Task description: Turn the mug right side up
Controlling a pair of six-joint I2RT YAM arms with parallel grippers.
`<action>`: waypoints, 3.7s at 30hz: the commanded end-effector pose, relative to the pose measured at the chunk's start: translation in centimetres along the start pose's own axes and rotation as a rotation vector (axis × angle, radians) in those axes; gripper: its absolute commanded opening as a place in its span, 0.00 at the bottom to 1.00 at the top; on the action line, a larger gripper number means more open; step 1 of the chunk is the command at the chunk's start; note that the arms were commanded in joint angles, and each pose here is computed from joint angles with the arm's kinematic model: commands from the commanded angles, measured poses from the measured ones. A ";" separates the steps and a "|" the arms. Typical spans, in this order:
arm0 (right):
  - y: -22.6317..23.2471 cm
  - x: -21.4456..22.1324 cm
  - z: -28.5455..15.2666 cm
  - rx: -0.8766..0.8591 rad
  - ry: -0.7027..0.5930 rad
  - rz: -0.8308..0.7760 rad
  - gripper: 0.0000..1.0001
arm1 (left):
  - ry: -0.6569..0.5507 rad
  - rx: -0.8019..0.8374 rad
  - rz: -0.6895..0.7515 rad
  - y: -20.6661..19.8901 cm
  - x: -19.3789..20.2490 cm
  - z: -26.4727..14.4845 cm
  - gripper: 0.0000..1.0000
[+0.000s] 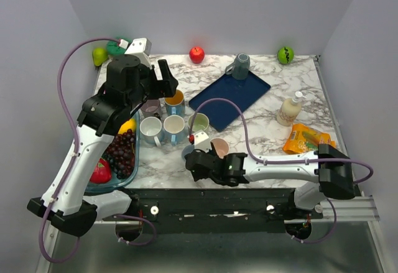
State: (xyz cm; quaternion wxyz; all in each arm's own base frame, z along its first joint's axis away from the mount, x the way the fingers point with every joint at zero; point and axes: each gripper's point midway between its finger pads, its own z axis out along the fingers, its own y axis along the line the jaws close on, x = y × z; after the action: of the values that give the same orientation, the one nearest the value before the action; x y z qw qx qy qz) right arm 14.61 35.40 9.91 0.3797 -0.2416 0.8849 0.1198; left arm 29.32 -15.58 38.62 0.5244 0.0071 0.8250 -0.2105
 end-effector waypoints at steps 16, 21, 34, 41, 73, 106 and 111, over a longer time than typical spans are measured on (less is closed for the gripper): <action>-16.7 -17.5 -7.5 0.177 -0.282 0.353 0.80 | 0.011 0.156 0.086 -4.7 -2.3 15.0 0.95; -23.8 -23.0 -3.7 0.279 -0.304 0.429 0.80 | 0.062 0.216 0.106 -5.9 -1.4 21.4 0.95; -42.1 -30.4 13.8 0.413 -0.347 0.528 0.96 | 0.105 0.206 0.075 -5.1 1.2 23.4 0.96; -45.3 -30.7 16.2 0.312 -0.409 0.613 0.96 | 0.111 0.189 0.063 -4.1 2.6 23.1 0.97; -45.0 -27.7 16.4 0.243 -0.283 0.794 0.41 | 0.017 0.349 -0.108 -5.8 0.9 35.2 0.99; -37.5 -28.7 -0.9 0.103 -0.381 0.822 0.17 | -0.258 0.179 -0.947 -3.2 6.6 48.9 0.49; -36.5 -29.3 -4.4 0.094 -0.429 0.809 0.17 | -0.276 0.187 -0.974 -3.2 7.2 49.5 0.44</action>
State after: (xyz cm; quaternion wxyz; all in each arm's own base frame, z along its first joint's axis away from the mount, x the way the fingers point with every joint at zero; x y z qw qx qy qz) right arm 50.30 12.60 30.75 0.4749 0.1756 0.8248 0.2517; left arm 67.00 -38.32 16.27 0.4607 -0.3185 0.6586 -0.5027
